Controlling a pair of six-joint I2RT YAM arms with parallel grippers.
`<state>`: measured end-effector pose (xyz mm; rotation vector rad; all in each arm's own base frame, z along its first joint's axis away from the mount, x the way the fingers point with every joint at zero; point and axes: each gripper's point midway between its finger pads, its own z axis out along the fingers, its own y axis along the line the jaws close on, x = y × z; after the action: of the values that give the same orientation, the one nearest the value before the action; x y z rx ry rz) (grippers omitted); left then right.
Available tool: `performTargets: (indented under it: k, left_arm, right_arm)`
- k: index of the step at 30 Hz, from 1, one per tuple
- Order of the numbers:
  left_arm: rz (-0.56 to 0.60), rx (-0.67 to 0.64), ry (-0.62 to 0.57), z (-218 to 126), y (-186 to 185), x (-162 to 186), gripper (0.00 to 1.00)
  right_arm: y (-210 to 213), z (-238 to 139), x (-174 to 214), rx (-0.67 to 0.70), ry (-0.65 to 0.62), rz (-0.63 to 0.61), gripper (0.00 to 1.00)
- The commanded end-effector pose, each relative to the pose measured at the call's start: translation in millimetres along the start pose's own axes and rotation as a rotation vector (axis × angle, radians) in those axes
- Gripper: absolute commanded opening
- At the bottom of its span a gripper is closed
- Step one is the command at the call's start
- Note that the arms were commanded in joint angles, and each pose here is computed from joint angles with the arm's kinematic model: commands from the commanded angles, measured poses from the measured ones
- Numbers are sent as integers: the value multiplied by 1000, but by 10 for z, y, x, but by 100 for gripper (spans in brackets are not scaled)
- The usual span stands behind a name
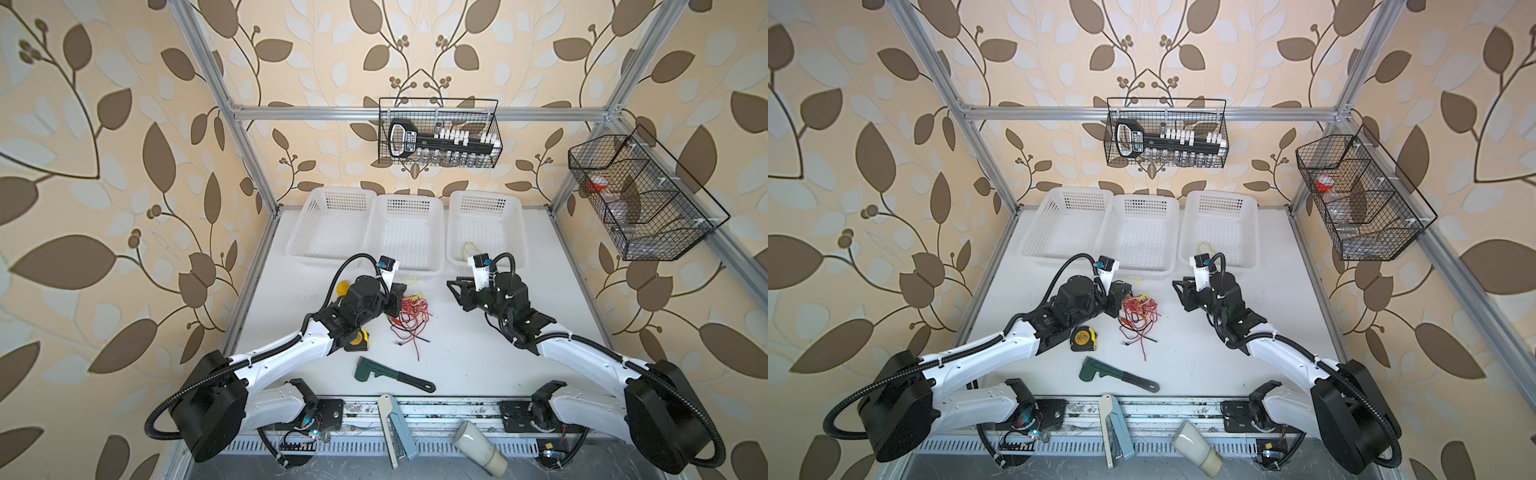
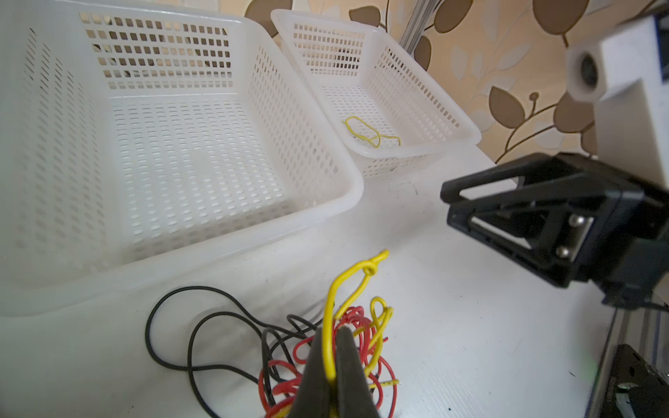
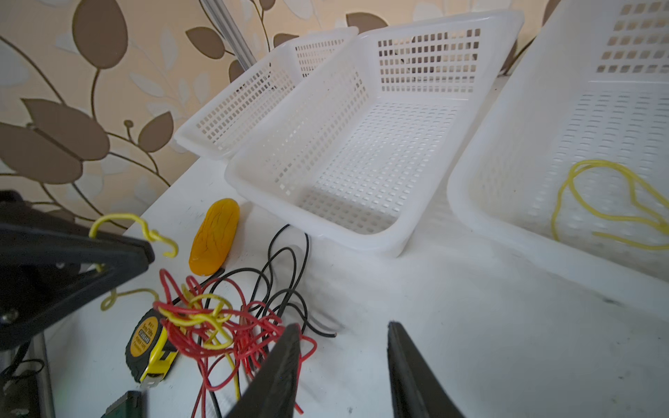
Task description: Untangle the cables
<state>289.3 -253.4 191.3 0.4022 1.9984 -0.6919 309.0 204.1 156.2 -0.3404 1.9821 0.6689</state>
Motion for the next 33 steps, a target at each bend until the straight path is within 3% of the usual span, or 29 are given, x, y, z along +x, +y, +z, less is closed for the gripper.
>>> performTargets:
  k: [1, 9, 22, 33]
  left_arm:
    - [-22, 60, -59, -87, -200, -349, 0]
    - [-122, 68, -33, 22, -265, -465, 0]
    - [-193, 123, -18, 58, -401, -590, 0]
    - [-215, 159, -31, 73, -468, -640, 0]
  right_arm:
    - [354, -32, 45, -106, -15, -88, 41]
    - [806, -57, 80, -186, -57, -116, 41]
    - [764, 182, -48, -118, -92, -119, 42]
    - [924, 339, -63, -197, -82, -101, 34]
